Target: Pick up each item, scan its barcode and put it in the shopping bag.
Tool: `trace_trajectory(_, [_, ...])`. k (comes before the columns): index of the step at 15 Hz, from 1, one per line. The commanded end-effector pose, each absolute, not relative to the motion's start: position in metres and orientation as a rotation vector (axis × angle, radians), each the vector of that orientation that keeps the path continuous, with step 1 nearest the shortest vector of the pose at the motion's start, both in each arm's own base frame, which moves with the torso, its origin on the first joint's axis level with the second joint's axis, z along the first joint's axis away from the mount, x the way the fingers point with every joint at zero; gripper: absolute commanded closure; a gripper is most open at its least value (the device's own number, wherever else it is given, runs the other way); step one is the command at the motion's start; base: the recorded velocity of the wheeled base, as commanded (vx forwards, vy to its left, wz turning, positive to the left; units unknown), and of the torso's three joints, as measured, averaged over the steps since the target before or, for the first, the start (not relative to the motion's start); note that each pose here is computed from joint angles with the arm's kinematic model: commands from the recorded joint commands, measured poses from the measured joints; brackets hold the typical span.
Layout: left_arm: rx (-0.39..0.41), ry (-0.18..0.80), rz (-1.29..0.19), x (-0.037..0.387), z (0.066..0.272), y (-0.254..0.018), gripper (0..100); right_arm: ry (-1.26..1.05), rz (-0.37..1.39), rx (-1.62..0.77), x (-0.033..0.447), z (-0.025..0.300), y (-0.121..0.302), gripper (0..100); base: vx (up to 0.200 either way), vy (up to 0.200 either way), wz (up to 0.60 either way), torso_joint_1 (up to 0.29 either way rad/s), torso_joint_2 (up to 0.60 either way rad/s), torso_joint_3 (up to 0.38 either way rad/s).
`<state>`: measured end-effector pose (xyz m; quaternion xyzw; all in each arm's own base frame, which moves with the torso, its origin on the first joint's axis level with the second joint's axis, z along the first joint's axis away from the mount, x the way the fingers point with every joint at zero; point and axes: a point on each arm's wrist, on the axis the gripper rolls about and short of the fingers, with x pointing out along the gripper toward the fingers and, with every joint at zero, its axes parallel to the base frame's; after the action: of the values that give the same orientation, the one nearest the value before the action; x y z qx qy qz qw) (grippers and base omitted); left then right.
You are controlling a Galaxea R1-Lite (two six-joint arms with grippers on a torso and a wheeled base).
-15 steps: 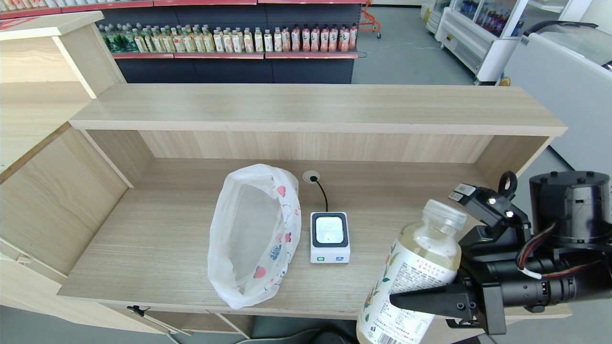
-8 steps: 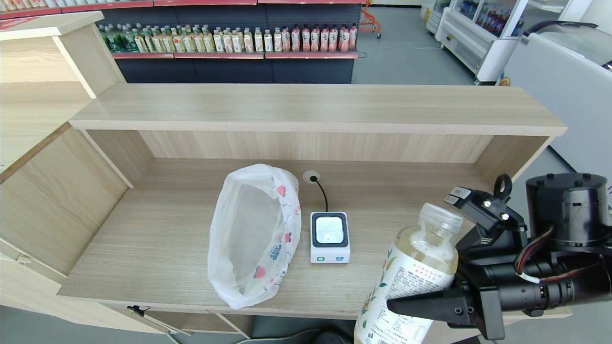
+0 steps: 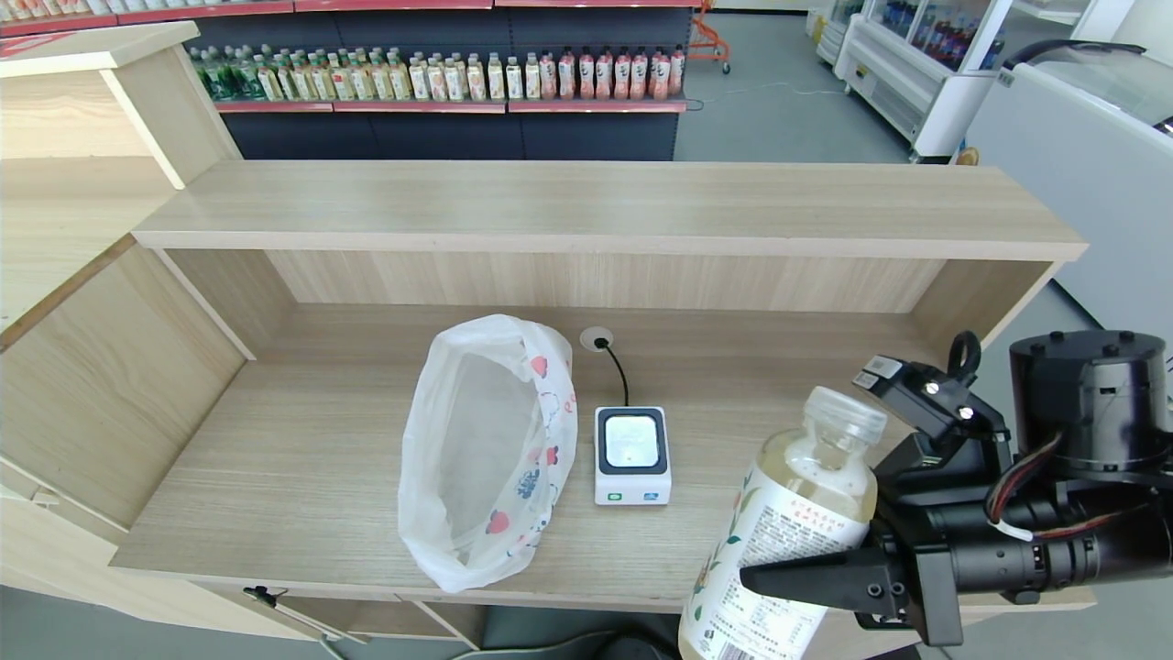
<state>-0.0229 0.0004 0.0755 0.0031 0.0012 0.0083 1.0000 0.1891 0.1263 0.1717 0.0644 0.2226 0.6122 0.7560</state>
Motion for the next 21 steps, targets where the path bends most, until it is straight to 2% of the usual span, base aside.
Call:
trace_trajectory(1, [0.006, 0.002, 0.017, -0.023, 0.076, 0.0, 0, 0.474, 1.338, 0.14, 0.188, 0.175, 0.126, 100, 0.0, 0.0, 0.0, 0.0, 0.0, 0.0])
trace_trajectory(8, [0.006, 0.002, 0.017, -0.023, 0.076, 0.0, 0, 0.427, 1.304, 0.111, 0.188, 0.18, 0.125, 100, 0.0, 0.0, 0.0, 0.0, 0.0, 0.0])
trace_trajectory(11, [0.006, 0.002, 0.017, -0.023, 0.076, 0.0, 0, 0.233, 1.037, -0.201, 0.202, 0.181, 0.118, 100, 0.0, 0.0, 0.0, 0.0, 0.0, 0.0])
trace_trajectory(12, [0.006, 0.002, 0.017, -0.023, 0.076, 0.0, 0, 0.151, 0.785, -0.443, 0.218, 0.179, 0.097, 100, 0.0, 0.0, 0.0, 0.0, 0.0, 0.0])
trace_trajectory(13, [0.006, 0.002, 0.017, -0.023, 0.076, 0.0, 0, 0.095, 0.686, -0.546, 0.224, 0.183, 0.087, 100, 0.0, 0.0, 0.0, 0.0, 0.0, 0.0])
trace_trajectory(14, [0.006, 0.002, 0.017, -0.023, 0.076, 0.0, 0, 0.095, 0.686, -0.546, 0.224, 0.183, 0.087, 100, 0.0, 0.0, 0.0, 0.0, 0.0, 0.0])
trace_trajectory(15, [0.006, 0.002, 0.017, -0.023, 0.076, 0.0, 0, -0.023, 0.494, -0.706, 0.235, 0.191, 0.078, 100, 0.0, 0.0, 0.0, 0.0, 0.0, 0.0])
trace_trajectory(17, [0.006, 0.002, 0.017, -0.023, 0.076, 0.0, 0, -0.117, 0.423, -0.854, 0.238, 0.198, 0.08, 100, 0.0, 0.0, 0.0, 0.0, 0.0, 0.0])
trace_trajectory(21, [0.006, 0.002, 0.017, -0.023, 0.076, 0.0, 0, -0.197, 0.418, -1.006, 0.23, 0.198, 0.081, 100, 0.0, 0.0, 0.0, 0.0, 0.0, 0.0])
